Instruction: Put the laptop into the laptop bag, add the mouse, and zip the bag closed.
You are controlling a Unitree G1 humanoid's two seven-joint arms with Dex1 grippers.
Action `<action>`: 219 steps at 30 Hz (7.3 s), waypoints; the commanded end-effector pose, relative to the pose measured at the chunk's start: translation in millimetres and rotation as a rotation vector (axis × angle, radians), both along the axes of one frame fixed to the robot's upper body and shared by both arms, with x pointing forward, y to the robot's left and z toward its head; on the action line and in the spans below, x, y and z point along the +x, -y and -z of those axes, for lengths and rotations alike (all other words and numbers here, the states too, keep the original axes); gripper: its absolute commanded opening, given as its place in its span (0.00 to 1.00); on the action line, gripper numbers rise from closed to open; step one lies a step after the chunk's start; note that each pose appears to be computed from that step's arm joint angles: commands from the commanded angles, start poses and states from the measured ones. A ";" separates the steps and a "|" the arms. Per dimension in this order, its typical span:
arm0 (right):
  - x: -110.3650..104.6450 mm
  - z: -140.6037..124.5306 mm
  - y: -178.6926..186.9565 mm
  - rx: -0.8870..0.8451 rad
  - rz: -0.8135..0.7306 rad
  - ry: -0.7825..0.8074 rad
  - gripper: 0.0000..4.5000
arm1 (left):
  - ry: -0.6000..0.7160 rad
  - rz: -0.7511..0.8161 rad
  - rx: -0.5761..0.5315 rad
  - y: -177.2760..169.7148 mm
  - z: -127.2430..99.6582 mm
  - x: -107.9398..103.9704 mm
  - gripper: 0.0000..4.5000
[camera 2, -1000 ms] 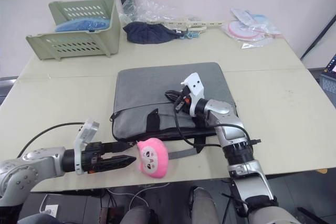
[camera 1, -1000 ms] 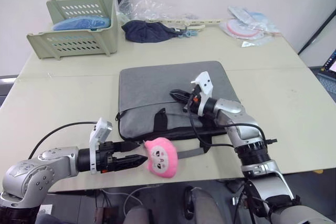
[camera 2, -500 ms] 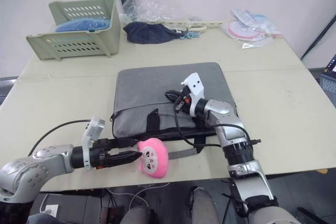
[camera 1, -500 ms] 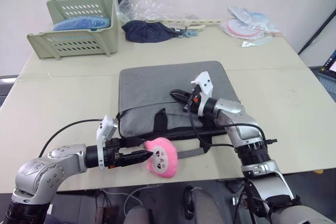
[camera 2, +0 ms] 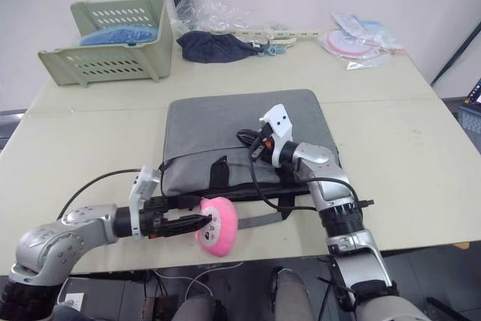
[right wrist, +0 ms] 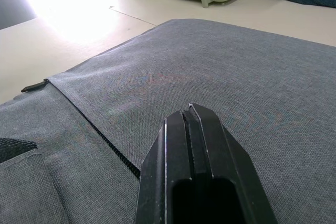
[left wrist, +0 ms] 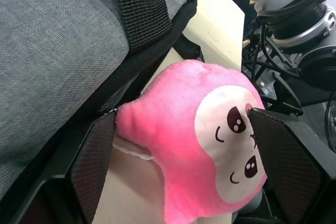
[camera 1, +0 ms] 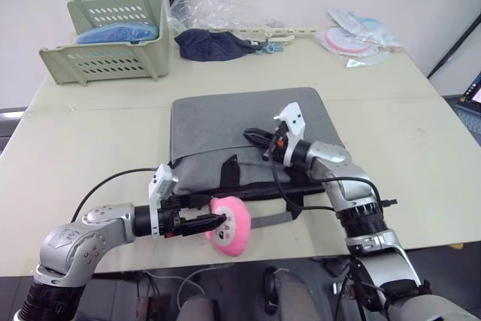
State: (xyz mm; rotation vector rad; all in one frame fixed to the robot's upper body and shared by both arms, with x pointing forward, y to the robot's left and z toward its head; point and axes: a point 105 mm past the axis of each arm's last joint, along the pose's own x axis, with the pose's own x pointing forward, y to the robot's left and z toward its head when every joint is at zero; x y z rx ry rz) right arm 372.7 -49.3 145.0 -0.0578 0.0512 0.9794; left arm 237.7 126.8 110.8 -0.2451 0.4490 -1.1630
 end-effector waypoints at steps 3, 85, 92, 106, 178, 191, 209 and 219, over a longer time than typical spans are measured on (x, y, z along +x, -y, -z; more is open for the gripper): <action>-6.1 55.4 6.8 -0.090 0.039 -0.174 0.00 | 0.018 0.047 -0.033 9.0 -8.3 -3.3 0.95; -9.3 55.4 -0.1 -0.078 0.034 -0.172 0.00 | 0.134 0.124 0.027 -10.5 -25.8 33.1 0.01; -8.9 55.4 -0.5 -0.075 0.035 -0.173 0.00 | 0.186 0.201 -0.013 13.8 -43.0 35.2 0.01; -9.4 55.4 3.4 -0.074 0.052 -0.173 0.00 | 0.140 0.406 -0.057 53.2 -44.0 9.7 0.01; -8.2 54.7 -1.0 -0.068 0.047 -0.174 0.00 | 0.264 0.266 -0.040 62.6 -66.2 31.7 0.99; -10.7 31.4 -8.4 -0.042 0.028 -0.111 0.00 | 0.332 -0.156 0.025 -46.3 -107.2 53.2 0.99; -24.3 -116.7 14.9 -0.002 0.124 0.255 0.00 | 0.352 -0.267 0.042 -81.1 -104.5 69.4 0.99; -15.4 -133.4 100.6 -0.079 0.364 0.190 0.00 | 0.282 -0.365 0.071 -112.4 -80.6 73.6 0.99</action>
